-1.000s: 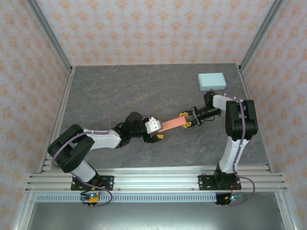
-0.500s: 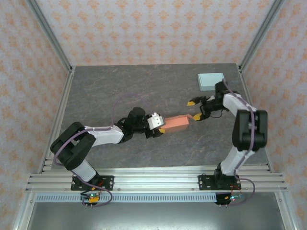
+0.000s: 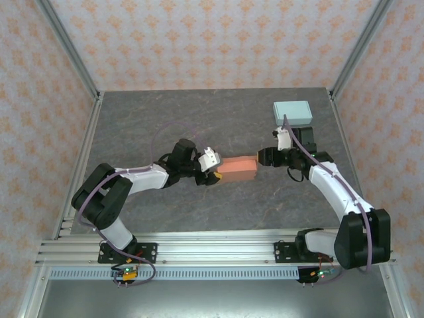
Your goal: Fold the paper box
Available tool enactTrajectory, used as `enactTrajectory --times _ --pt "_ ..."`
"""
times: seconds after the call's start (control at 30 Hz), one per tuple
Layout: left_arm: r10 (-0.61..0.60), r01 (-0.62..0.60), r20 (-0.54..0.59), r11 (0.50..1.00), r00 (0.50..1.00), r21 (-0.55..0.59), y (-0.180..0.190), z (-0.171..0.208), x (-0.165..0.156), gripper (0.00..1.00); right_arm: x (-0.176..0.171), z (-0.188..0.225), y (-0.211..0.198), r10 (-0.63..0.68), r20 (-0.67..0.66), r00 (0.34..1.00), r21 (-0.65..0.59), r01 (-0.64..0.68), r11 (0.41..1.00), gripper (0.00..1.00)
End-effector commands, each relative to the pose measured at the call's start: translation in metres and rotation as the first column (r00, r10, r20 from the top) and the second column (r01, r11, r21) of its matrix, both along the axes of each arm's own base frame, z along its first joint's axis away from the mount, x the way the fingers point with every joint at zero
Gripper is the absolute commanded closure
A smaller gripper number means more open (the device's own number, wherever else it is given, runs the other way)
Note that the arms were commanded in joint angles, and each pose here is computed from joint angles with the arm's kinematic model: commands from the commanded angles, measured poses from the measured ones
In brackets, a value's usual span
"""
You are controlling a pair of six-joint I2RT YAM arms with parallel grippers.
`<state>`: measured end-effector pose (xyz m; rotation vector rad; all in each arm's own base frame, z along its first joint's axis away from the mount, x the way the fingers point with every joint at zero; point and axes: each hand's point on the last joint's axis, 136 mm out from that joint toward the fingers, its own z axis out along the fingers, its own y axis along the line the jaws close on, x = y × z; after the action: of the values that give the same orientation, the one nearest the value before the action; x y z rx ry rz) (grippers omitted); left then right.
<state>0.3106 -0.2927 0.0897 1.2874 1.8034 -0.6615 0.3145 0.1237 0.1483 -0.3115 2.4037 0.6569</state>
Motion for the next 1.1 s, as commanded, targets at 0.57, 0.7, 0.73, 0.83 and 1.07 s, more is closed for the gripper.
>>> enactTrajectory --times 0.57,0.7,0.73,0.83,1.07 --pt "-0.033 0.033 -0.011 0.999 0.999 0.006 -0.004 0.005 0.006 0.47 -0.019 0.004 0.012 0.286 0.093 0.954 -0.143 -0.271 0.952 0.48" --pt "-0.045 0.045 -0.021 0.999 0.999 0.008 -0.004 0.005 0.006 0.47 -0.017 0.003 0.018 0.318 0.101 0.943 -0.123 -0.306 0.944 0.49" --pt "-0.046 0.046 -0.023 0.999 0.999 0.010 -0.004 0.005 0.006 0.47 -0.015 0.003 0.019 0.316 0.102 0.943 -0.119 -0.304 0.945 0.51" --pt "-0.049 0.049 -0.027 0.999 0.998 0.010 -0.005 0.006 0.006 0.47 -0.008 0.001 0.020 0.302 0.100 0.948 -0.114 -0.291 0.950 0.60" --pt "0.011 -0.011 -0.009 0.999 1.000 0.036 0.000 0.006 0.020 0.47 0.001 0.000 0.020 0.232 0.087 0.969 -0.133 -0.220 0.966 0.86"
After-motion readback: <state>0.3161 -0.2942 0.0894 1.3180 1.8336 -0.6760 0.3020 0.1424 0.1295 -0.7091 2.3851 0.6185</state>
